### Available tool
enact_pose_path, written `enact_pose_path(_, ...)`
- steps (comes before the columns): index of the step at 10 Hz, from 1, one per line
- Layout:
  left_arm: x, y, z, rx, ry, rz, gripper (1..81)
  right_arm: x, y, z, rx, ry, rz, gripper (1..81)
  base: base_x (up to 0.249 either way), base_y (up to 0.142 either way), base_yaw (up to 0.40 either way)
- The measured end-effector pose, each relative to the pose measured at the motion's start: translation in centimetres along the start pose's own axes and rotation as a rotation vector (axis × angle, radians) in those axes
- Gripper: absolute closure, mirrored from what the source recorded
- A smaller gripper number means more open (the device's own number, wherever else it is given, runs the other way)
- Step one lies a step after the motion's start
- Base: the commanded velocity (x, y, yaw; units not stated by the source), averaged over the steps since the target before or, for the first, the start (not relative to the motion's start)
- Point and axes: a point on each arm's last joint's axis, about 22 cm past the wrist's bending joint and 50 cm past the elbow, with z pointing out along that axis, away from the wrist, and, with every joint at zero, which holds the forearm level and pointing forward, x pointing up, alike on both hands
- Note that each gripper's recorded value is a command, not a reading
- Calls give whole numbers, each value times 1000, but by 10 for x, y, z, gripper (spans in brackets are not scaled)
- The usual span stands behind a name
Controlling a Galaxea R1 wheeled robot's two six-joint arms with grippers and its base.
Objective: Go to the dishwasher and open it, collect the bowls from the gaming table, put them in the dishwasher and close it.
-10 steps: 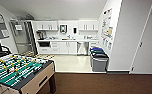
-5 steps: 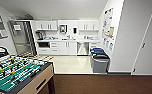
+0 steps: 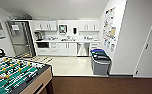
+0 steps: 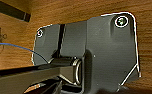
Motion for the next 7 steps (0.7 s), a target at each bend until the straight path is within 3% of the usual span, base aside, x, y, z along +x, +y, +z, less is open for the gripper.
enact_pose_path(2, 0, 4, 1, -4, -1, 0, 10, -2, -1, 1, 2, -4, 1, 10, 195, 0, 0)
enact_pose_path(7, 0, -12, 0, 31, -1, 3, 10, -2, -7, 5, 5, -2, 2, 10, 195, 0, 0)
